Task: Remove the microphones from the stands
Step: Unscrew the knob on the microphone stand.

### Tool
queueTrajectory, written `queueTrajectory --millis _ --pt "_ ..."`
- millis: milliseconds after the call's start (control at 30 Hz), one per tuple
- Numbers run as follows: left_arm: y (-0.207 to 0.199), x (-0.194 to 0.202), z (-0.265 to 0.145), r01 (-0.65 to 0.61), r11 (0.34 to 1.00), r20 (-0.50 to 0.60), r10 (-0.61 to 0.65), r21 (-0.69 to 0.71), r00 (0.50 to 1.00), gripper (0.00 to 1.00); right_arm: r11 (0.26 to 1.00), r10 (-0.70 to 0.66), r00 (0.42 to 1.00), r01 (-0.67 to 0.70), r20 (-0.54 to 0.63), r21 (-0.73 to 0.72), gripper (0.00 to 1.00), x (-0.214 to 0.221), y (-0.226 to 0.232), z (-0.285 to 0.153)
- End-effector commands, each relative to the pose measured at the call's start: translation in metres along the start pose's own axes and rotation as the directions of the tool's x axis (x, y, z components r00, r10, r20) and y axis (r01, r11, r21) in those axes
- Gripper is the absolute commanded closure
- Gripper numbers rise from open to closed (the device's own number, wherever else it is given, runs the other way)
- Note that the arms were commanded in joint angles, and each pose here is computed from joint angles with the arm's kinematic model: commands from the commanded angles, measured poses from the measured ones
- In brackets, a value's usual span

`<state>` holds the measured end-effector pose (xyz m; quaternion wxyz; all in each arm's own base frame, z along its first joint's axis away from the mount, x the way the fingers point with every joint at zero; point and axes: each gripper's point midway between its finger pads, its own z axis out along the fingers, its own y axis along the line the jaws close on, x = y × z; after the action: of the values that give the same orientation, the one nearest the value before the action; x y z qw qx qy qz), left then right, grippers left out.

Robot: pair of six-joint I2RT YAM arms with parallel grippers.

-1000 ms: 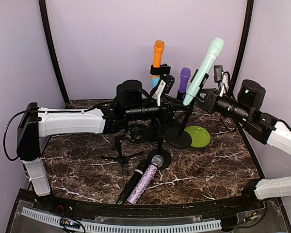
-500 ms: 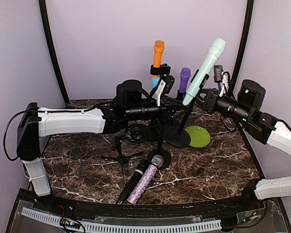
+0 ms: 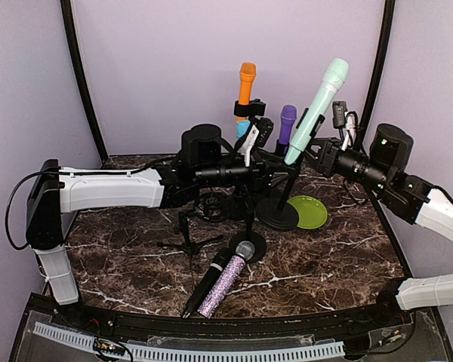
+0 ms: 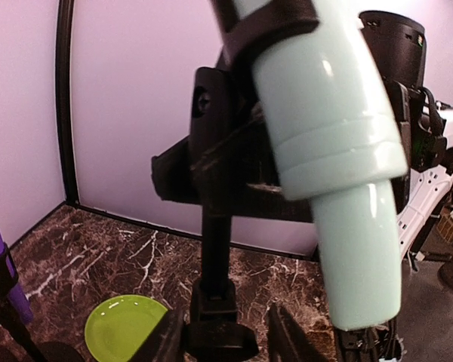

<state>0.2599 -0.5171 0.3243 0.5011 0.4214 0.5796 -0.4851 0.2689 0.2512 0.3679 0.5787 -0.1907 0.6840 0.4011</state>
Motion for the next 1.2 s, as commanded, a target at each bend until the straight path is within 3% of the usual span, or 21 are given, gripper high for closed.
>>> queueTrajectory --millis 0,500,767,1033,1167 --pt "-0.012 -0.011 -0.008 -0.085 0.996 0.015 0.085 0.03 0.996 0.54 0.998 -0.025 0.978 0.037 0.208 -0.057 1.0 -0.067 0.026 -0.013" --pt "-0.017 -0.011 -0.022 -0.267 0.963 0.006 0.267 0.023 0.964 0.38 0.993 -0.011 0.984 0.032 0.178 -0.114 1.0 -0.065 0.035 -0.009" --pt "-0.006 -0.006 -0.04 -0.574 0.816 -0.034 0.573 -0.075 0.819 0.31 0.986 0.001 0.989 0.024 0.15 -0.163 1.0 -0.064 0.044 -0.007" --pt "-0.006 -0.02 -0.044 -0.699 0.704 -0.032 0.701 -0.127 0.712 0.31 0.984 0.01 0.993 0.01 0.115 -0.177 1.0 -0.058 0.045 -0.002" --pt "-0.014 -0.023 -0.038 -0.734 0.669 -0.019 0.737 -0.118 0.675 0.44 0.984 0.011 0.995 0.008 0.104 -0.179 1.0 -0.056 0.044 0.002"
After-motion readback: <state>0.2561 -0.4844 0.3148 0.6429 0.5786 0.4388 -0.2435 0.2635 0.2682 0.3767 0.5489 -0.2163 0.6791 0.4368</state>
